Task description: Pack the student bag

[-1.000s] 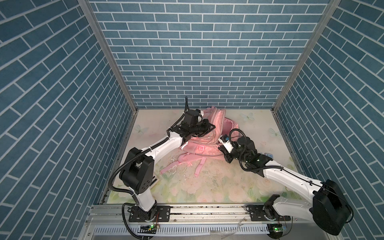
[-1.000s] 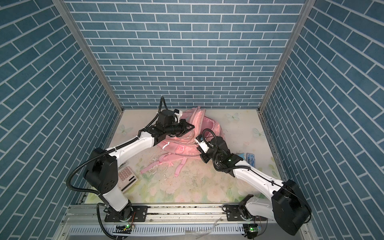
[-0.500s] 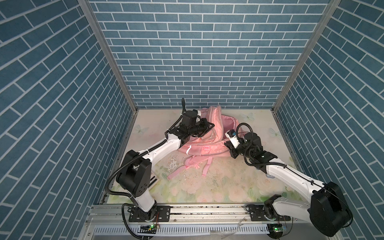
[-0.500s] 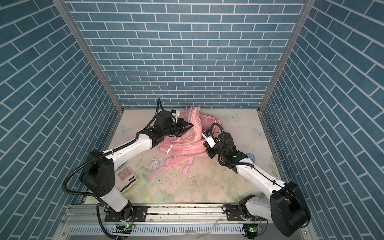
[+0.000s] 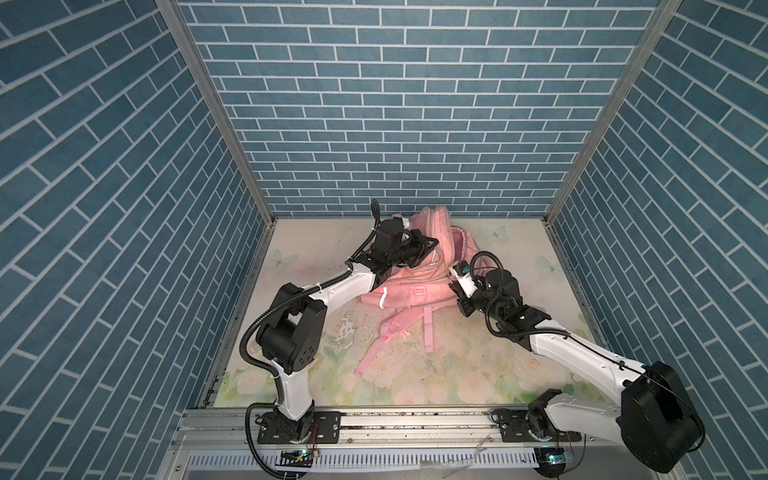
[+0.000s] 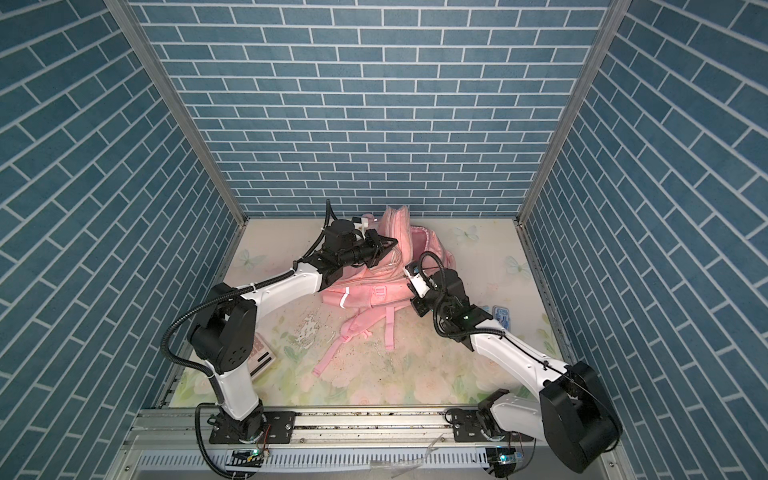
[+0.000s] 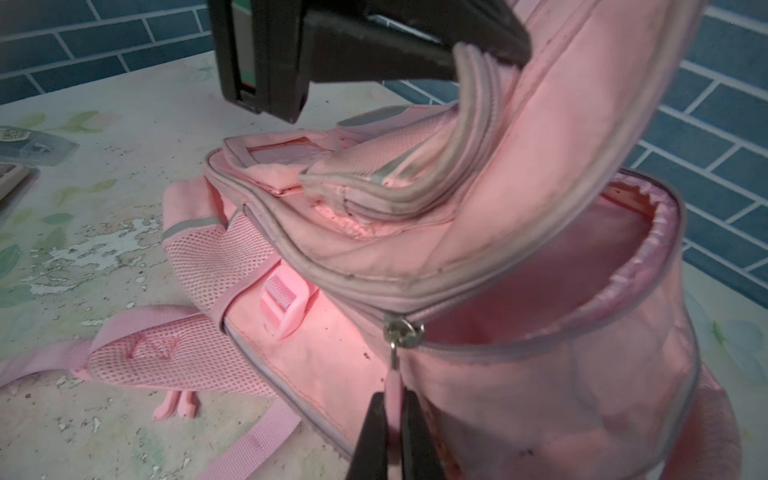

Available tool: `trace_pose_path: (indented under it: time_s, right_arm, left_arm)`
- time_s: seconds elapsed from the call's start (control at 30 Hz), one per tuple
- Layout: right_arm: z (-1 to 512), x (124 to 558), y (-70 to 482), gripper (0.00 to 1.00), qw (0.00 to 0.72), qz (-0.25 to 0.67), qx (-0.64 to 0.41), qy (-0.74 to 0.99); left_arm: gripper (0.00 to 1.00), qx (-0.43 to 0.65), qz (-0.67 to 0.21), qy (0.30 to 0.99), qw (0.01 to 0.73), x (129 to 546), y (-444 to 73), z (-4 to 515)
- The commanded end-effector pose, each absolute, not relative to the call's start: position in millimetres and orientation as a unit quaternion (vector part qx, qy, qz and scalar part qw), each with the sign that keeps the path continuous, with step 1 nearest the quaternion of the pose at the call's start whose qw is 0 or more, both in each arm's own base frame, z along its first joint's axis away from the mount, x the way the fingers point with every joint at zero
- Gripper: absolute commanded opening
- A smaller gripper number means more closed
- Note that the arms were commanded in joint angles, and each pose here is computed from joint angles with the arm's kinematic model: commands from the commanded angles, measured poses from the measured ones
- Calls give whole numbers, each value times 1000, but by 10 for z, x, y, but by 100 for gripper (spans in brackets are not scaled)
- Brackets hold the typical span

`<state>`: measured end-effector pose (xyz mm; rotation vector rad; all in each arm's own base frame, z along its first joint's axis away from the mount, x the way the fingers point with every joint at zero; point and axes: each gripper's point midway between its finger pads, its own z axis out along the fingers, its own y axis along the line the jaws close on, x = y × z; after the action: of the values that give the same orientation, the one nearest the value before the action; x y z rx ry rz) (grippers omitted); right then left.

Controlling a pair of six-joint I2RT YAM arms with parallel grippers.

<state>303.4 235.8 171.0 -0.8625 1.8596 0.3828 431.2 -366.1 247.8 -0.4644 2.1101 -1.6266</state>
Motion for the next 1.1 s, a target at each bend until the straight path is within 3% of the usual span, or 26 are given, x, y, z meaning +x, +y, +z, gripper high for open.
trace_pose_path:
  time_s: [0.0,0.17,0.33,1.07]
  right_arm:
    - [1705,3013,2464,0,517,180,-334,767]
    - [1715,3178,2446,0,539,165,-290,773]
    - [1711,3035,2787,0,541,212,-351,734]
    - [1293,2835,3347,0,454,300,-428,721]
  left_arm:
    - [0,-110,-687,631,345,4438,-3598,3865]
    - [0,-104,-690,629,342,4431,-3716,3916]
    - [0,-101,-696,623,343,4458,-3759,3967]
    - [0,-19,-675,653,342,4351,-3843,3995]
